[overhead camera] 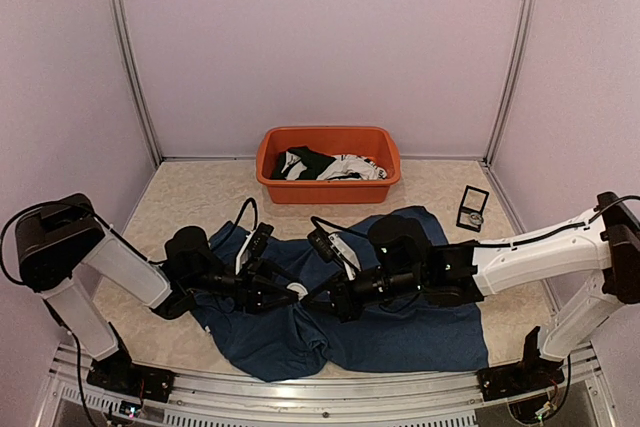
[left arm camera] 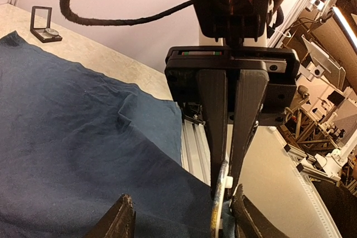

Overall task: Pin the brooch onto the clothing
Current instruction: Pin the brooch onto the flattened clothing.

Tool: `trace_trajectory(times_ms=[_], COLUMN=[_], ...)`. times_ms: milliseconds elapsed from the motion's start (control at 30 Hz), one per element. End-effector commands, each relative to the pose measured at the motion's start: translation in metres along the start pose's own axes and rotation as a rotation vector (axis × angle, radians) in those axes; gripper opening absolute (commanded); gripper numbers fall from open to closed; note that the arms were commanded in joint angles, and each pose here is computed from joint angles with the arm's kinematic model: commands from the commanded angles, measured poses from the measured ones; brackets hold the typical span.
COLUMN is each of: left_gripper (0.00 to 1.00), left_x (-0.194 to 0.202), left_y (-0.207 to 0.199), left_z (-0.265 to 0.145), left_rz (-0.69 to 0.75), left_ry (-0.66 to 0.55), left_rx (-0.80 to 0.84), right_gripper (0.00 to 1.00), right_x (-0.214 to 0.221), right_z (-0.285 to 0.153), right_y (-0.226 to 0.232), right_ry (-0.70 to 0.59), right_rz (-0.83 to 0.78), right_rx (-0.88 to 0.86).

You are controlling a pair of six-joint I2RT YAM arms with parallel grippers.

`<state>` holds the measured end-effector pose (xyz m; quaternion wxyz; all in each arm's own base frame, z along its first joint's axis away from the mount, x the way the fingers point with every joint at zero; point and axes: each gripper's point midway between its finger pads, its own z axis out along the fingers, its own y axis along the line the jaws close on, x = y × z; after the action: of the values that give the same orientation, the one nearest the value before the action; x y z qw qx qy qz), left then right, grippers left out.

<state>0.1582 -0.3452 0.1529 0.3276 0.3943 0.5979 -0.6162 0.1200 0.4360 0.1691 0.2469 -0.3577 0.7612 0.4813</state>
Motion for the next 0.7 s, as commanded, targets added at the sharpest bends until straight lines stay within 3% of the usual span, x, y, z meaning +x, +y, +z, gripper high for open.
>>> trace_trajectory(times_ms=[0,400,667], left_gripper=[0.53,0.50,0.42], left_x=[-0.009,-0.011,-0.010], left_y=[0.010,0.018,0.023], left_z=[0.002,0.001,0.003], left_rz=[-0.005,-0.014,-0.048], left_ry=[-0.031,-0.053,-0.054], left_rx=[-0.028,-0.075,-0.087], right_gripper=[0.00,0.00,0.00], right_x=[-0.005,-0.005,-0.005], right_z=[0.001,0.000,0.001], right_y=[0.012,0.014,0.014], right_ry=[-0.017,-0.017,-0.016], right_rz=[-0.012,-0.009,-0.009], right_rx=[-0.059,-0.072,-0.074])
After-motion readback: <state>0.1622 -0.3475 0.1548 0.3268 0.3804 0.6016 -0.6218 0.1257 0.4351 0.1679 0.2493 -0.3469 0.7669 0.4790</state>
